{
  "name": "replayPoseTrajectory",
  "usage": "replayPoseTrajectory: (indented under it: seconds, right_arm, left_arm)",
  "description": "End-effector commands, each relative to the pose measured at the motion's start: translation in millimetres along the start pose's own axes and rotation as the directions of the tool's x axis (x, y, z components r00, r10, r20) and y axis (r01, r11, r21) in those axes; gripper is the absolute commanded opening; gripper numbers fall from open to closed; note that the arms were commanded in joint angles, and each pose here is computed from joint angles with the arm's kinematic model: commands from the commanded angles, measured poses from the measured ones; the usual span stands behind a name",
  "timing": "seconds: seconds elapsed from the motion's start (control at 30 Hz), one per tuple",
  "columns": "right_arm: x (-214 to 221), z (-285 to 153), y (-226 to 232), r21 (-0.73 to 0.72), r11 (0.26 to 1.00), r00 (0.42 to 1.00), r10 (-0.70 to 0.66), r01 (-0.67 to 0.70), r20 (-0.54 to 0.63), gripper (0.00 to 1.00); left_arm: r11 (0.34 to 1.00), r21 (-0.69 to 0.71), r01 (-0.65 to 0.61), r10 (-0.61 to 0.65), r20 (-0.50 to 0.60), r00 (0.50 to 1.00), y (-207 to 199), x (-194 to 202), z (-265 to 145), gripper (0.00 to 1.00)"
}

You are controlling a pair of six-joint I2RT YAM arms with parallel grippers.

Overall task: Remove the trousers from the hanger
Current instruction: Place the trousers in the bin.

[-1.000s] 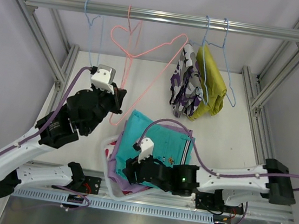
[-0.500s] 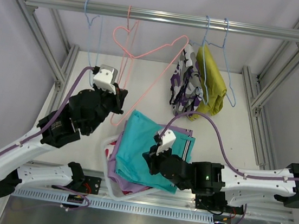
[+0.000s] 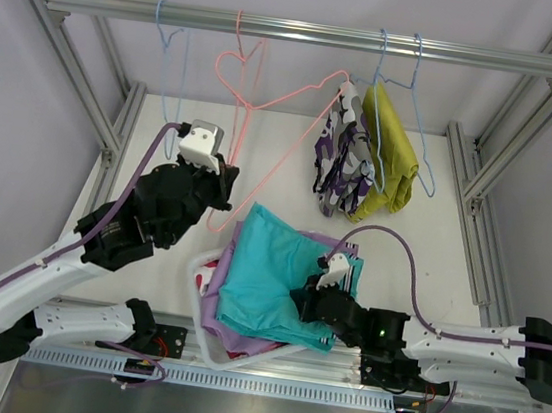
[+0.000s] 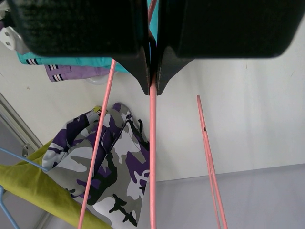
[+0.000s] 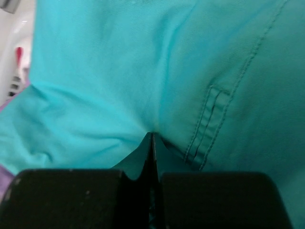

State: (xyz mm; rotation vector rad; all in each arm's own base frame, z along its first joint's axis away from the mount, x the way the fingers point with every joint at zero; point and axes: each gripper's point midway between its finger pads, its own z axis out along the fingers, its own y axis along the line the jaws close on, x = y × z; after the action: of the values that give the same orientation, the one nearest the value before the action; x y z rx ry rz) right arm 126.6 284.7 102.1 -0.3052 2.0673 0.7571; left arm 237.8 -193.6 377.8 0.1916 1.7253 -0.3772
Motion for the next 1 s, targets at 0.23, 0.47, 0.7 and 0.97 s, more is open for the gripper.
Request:
replayPoseTrajectory:
  seconds: [0.23, 0.47, 0.7, 0.97]
  right_arm:
    - [-66.0, -59.8, 32.2, -0.071, 0.995, 0.995, -0.061, 0.067, 0.081, 0.04]
    - [-99.3, -44.1, 34.8, 0.016, 0.994, 0.983, -0.111, 0.110, 0.148, 0.00]
    - [-95.7, -3.3, 36.2, -0.008, 0.993, 0.988, -0.114, 0.115, 0.108, 0.00]
    - [-63.2, 41.9, 21.7, -0.007, 0.996, 0.996, -0.087, 0.087, 0.020, 0.00]
  left_arm:
    - [1.000, 0.016, 0.012, -0.013, 0.026, 1.000, -1.6, -9.5, -1.3, 0.01]
    - [1.000, 0.025, 0.011, -0.011, 0.012, 1.000, -5.0, -5.3, 0.9, 0.01]
    - [1.000, 0.023, 0.007, -0.007, 0.007, 1.000, -5.8, -4.8, 2.5, 0.01]
    - [1.000, 0.024, 0.003, -0.003, 0.007, 1.000, -5.6, -5.7, 1.9, 0.01]
